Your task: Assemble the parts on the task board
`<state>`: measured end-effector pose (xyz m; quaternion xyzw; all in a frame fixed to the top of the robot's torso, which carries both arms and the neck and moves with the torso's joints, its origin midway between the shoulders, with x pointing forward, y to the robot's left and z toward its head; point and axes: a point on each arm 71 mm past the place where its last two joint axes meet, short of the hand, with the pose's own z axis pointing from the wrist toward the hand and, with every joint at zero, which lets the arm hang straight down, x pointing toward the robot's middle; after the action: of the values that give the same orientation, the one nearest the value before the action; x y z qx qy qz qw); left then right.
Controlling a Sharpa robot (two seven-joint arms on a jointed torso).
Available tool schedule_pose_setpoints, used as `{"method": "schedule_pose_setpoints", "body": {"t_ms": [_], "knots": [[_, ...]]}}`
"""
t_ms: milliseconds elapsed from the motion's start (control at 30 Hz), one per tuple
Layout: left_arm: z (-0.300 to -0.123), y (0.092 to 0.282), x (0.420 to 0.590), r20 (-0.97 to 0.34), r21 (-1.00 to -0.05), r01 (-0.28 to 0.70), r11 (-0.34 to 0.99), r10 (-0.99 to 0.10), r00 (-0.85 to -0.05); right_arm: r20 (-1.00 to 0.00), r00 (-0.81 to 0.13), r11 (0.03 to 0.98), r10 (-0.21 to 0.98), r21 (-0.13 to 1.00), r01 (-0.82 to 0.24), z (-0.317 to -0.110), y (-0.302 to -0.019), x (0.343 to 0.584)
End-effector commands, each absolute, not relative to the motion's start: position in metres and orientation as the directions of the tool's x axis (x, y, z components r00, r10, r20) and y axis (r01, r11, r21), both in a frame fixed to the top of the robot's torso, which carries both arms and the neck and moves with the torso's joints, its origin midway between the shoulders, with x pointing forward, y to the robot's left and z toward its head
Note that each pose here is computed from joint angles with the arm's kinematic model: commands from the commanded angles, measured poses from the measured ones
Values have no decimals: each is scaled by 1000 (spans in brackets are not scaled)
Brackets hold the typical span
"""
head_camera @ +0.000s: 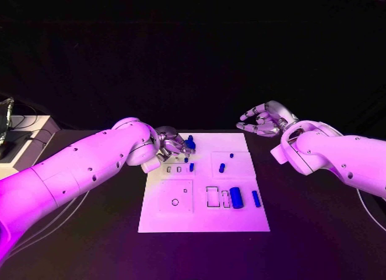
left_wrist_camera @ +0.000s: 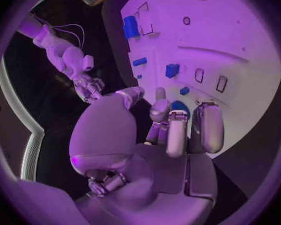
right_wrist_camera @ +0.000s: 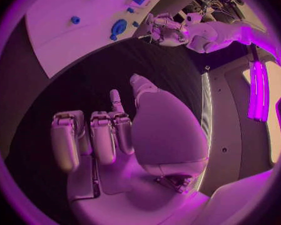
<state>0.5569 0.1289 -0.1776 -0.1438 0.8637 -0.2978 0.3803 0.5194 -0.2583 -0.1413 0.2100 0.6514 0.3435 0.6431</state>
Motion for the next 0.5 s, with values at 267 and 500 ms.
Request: {"method": "schedule_pose_setpoints", "body": {"t_ms": [267,500], "knots": [[-178,117,563,-649,-462,9,887,-332,-684,-703,-116,685,702,711,-160,-143,-256,521],[-179,111,562,-656,-422,36,906,-277,-702,-706,-117,689,699,708,-157,-144,-255,522]]}}
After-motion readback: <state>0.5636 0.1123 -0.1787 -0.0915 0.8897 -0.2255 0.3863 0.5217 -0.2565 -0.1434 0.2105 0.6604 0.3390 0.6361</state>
